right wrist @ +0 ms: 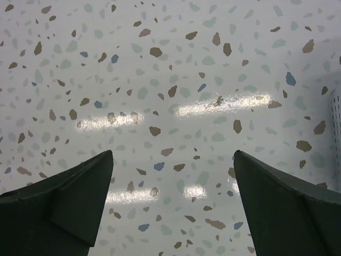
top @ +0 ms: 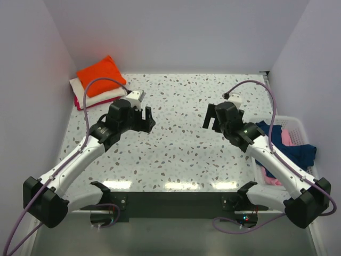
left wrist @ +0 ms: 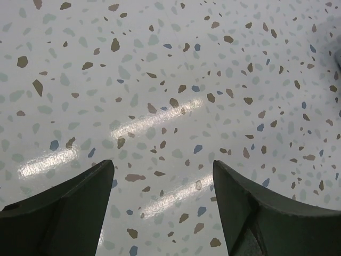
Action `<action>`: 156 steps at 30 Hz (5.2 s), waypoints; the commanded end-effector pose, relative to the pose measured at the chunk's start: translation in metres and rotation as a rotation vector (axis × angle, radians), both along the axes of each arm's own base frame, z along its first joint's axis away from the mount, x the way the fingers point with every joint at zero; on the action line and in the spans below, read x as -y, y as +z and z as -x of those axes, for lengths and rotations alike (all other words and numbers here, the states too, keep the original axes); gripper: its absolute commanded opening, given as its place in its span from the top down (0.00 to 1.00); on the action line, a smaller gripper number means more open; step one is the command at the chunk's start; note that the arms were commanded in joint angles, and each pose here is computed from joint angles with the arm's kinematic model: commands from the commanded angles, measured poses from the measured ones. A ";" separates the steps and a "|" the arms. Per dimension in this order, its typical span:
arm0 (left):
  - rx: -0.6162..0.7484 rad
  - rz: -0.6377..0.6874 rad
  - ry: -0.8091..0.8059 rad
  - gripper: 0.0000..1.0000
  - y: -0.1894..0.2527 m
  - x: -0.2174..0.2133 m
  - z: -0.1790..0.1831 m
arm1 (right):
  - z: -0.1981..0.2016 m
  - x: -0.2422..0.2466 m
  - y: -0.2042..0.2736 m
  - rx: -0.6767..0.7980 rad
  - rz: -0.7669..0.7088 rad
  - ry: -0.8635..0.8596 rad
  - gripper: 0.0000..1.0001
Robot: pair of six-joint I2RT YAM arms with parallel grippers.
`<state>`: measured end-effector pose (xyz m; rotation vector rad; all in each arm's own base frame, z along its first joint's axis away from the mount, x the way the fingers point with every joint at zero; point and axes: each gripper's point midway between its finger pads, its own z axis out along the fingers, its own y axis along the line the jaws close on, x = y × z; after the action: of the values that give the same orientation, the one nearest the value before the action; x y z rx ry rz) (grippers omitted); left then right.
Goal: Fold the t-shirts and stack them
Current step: Grab the tshirt from the pile, then move the tshirt to the center of the board, then flatten the tshirt out
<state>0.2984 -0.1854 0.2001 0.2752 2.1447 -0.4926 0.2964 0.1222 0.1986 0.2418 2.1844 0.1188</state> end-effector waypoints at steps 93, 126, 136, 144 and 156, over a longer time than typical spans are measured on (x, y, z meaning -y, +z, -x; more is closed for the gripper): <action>-0.130 0.219 0.345 0.22 -0.061 -0.052 -0.002 | -0.003 -0.027 -0.033 -0.134 -0.054 0.095 0.31; -0.267 0.170 0.566 0.79 -0.130 -0.049 -0.075 | -0.025 0.011 -0.114 -0.274 -0.116 0.027 0.33; -0.132 0.143 0.590 1.00 -0.061 -0.090 -0.052 | -0.052 0.014 -0.118 -0.273 -0.145 -0.031 0.33; -0.174 0.100 0.530 0.95 -0.070 -0.098 -0.022 | -0.077 -0.010 -0.122 -0.266 -0.270 -0.015 0.33; -0.222 0.070 0.539 0.77 -0.090 -0.102 -0.010 | -0.087 -0.043 -0.171 -0.354 -0.362 0.010 0.49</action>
<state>0.3049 -0.0879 0.1047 -0.4302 2.3124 -0.3117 0.3732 0.1540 0.0261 0.4699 2.5268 0.4588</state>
